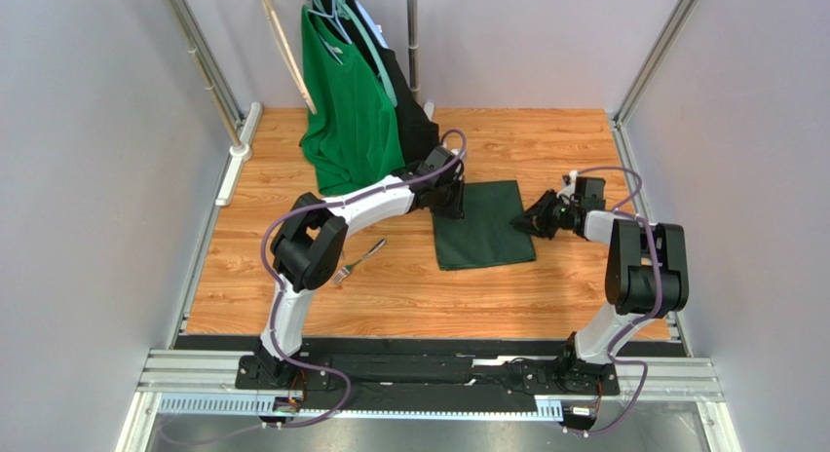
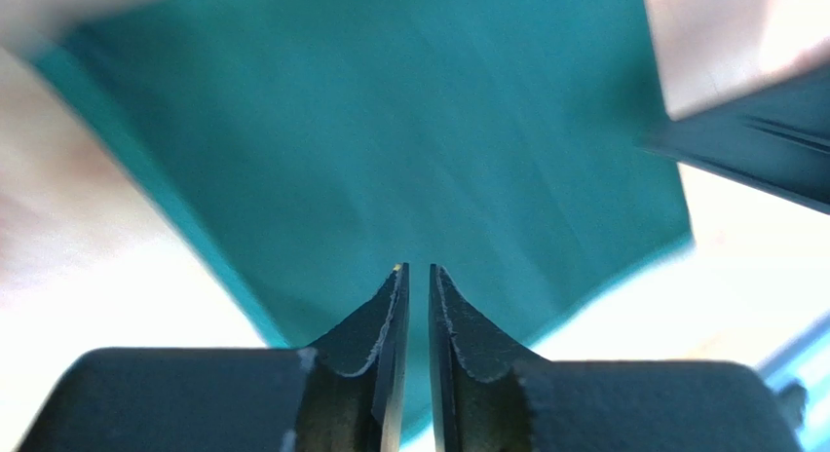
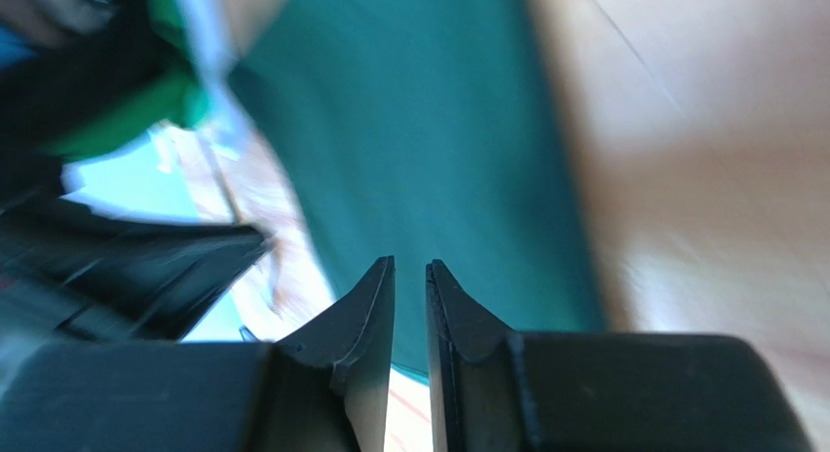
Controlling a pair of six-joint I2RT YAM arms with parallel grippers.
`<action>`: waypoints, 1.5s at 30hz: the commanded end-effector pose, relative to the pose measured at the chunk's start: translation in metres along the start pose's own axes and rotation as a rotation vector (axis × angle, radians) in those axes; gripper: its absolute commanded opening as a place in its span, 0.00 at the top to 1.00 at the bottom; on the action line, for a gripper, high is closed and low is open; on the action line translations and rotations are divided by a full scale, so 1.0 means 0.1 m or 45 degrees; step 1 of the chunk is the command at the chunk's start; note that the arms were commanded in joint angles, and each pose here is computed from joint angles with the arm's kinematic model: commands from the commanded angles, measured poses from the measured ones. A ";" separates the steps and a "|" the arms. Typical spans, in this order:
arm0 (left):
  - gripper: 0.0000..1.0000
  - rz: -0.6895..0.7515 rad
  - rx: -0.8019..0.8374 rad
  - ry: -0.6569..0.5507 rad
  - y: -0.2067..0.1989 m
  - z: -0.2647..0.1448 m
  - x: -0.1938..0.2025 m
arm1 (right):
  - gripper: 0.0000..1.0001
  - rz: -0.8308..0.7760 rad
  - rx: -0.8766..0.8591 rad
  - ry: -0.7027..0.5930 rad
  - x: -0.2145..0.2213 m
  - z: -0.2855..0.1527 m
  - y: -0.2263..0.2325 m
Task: Fold the napkin into a case and place the utensils inside
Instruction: Rotate the square-folded napkin at the center of the board.
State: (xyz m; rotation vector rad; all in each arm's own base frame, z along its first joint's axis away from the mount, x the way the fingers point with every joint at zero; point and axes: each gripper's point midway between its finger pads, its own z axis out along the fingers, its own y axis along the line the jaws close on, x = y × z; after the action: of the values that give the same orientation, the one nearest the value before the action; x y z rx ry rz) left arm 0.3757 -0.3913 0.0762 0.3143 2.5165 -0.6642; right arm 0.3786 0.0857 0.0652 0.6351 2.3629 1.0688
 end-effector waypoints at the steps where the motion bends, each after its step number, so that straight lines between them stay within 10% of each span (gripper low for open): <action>1: 0.83 -0.057 0.031 0.019 -0.09 -0.08 0.24 | 0.79 0.036 0.077 -0.005 0.18 -0.11 -0.33; 8: 0.83 -0.088 -0.053 0.245 0.15 0.15 0.95 | 0.79 0.032 0.362 -0.079 0.08 -0.26 -0.79; 15: 0.81 -0.078 0.156 0.383 -0.61 0.23 1.39 | 0.79 -0.146 0.597 -0.218 -0.79 -0.40 -0.66; 23: 0.64 0.008 0.306 0.149 -1.12 -0.40 0.67 | 0.72 -0.116 0.318 -0.209 -0.34 -0.54 -0.06; 37: 0.84 -0.047 -0.007 0.279 0.20 0.02 0.60 | 0.75 -0.087 0.443 -0.081 0.12 -0.21 -0.60; 45: 0.85 -0.064 0.063 0.364 -0.06 0.05 1.16 | 0.75 -0.237 0.539 -0.039 -0.46 0.30 -0.58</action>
State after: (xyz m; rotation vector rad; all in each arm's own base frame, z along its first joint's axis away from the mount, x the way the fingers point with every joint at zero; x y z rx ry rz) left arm 0.3155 -0.3753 0.0228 0.3152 2.7667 -0.7414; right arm 0.3837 0.0518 0.0230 0.6559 2.5680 0.6155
